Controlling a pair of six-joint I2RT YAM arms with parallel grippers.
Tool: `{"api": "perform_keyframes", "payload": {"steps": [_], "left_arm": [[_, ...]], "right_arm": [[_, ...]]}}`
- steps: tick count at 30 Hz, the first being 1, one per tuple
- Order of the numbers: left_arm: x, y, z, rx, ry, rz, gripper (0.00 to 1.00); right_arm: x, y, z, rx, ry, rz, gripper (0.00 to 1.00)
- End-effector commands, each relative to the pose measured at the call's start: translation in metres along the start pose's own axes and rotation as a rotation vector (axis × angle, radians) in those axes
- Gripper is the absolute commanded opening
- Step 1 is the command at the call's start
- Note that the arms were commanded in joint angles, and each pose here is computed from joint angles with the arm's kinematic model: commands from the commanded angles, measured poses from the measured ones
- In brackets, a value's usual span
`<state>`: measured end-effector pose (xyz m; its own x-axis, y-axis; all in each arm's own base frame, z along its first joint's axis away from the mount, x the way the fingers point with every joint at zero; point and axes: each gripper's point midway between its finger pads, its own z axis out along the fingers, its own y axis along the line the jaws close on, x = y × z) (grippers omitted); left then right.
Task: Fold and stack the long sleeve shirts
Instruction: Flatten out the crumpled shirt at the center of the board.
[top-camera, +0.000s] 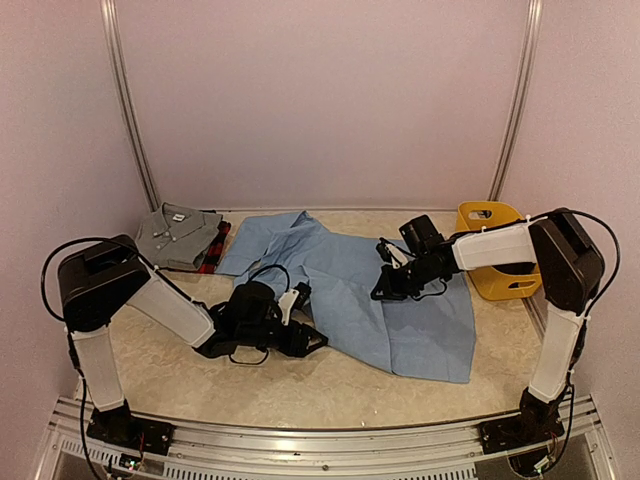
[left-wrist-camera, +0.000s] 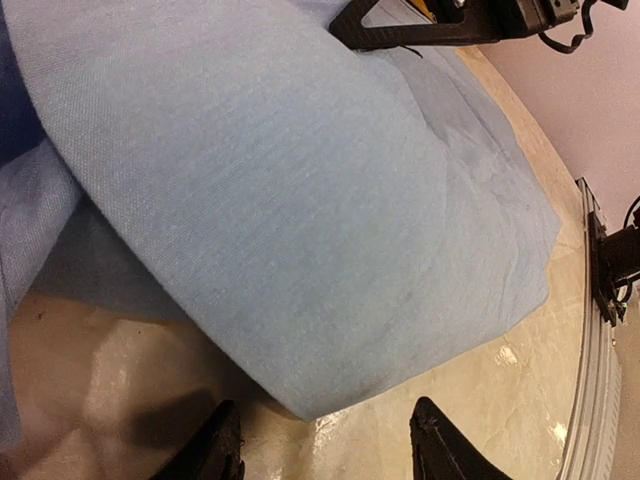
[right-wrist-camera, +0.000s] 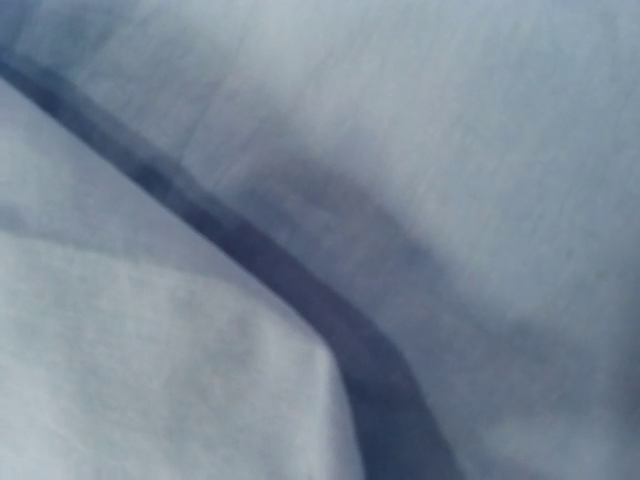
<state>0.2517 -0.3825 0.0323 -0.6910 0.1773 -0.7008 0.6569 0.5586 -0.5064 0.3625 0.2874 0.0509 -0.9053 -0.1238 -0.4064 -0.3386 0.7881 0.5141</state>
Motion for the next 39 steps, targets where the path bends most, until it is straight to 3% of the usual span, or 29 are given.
{"api": "perform_keyframes", "payload": {"steps": [1,5,14,24,31,39], "left_arm": [[-0.005,-0.011,0.012,0.073,0.007,0.033,0.48],[-0.004,-0.012,0.013,0.082,0.009,0.046,0.36],[-0.013,-0.019,0.007,0.103,-0.004,0.046,0.0],[-0.012,-0.051,-0.031,0.068,0.053,0.016,0.0],[-0.015,-0.073,-0.049,0.086,0.114,-0.053,0.0],[-0.013,-0.145,-0.1,0.183,0.226,0.008,0.0]], "right_arm": [[-0.002,0.008,-0.009,-0.021,-0.02,-0.023,0.04],[-0.001,0.007,-0.01,-0.017,-0.018,-0.027,0.04],[0.001,0.007,-0.009,-0.018,-0.011,-0.03,0.04],[-0.002,-0.003,-0.017,0.066,-0.014,-0.081,0.14],[0.006,-0.004,-0.028,0.08,-0.017,-0.092,0.32],[0.027,-0.015,-0.049,0.141,-0.029,-0.081,0.4]]}}
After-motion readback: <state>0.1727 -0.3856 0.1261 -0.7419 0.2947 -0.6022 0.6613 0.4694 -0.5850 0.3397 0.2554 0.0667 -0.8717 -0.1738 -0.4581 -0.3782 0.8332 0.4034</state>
